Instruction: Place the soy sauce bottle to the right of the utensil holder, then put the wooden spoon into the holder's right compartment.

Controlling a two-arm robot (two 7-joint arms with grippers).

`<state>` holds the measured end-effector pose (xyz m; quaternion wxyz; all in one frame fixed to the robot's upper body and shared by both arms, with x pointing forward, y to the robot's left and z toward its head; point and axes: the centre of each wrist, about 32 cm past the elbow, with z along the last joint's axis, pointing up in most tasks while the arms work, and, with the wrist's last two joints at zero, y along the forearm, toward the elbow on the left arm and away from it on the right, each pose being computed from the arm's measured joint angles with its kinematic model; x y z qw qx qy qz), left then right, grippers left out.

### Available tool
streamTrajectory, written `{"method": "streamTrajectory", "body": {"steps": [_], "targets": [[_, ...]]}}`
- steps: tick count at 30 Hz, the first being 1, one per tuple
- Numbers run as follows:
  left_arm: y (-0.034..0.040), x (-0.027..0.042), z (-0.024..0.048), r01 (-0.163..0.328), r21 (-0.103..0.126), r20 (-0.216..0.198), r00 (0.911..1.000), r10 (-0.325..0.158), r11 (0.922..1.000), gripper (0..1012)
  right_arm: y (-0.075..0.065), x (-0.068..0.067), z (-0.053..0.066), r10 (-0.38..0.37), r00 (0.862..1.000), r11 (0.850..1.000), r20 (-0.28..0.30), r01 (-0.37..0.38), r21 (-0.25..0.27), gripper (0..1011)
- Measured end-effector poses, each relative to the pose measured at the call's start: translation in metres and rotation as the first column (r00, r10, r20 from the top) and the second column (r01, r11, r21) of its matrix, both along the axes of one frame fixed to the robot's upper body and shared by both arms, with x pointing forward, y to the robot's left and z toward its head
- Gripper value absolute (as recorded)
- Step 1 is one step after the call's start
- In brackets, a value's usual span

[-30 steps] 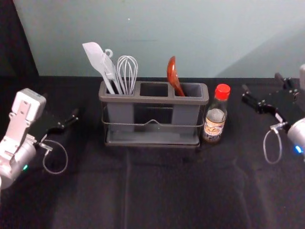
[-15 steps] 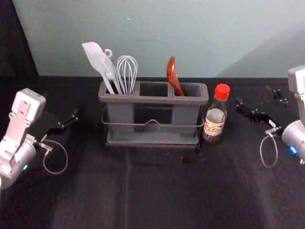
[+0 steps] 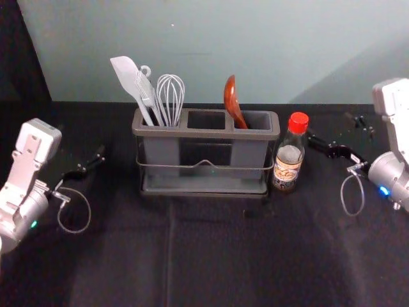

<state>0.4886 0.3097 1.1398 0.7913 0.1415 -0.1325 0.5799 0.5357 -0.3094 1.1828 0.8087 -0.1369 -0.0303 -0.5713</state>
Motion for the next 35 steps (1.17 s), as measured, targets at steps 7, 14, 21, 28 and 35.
{"method": "streamTrajectory", "body": {"steps": [7,14,21,28,35], "targets": [[0.0,0.0,0.0,0.0,0.0,0.0,1.0,0.0,1.0,1000,0.0,0.0002,0.0001,0.0,1.0,1.0,0.001,0.0,0.0,1004],[0.0,0.0,0.0,0.0,0.0,0.0,1.0,0.0,1.0,1000,-0.0002,0.0003,0.0007,0.0,1.0,1.0,0.002,0.0,0.0,1004],[0.0,0.0,0.0,0.0,0.0,0.0,1.0,0.0,1.0,1000,-0.0006,0.0003,0.0011,-0.001,1.0,1.0,0.002,0.001,-0.001,1004],[0.0,0.0,0.0,0.0,0.0,0.0,1.0,0.0,1.0,1000,-0.0008,0.0003,0.0013,-0.001,1.0,1.0,0.002,0.001,-0.001,1004],[0.0,0.0,0.0,0.0,0.0,0.0,1.0,0.0,1.0,1000,-0.0007,0.0003,0.0013,-0.001,1.0,1.0,0.002,0.001,-0.001,1004]]}}
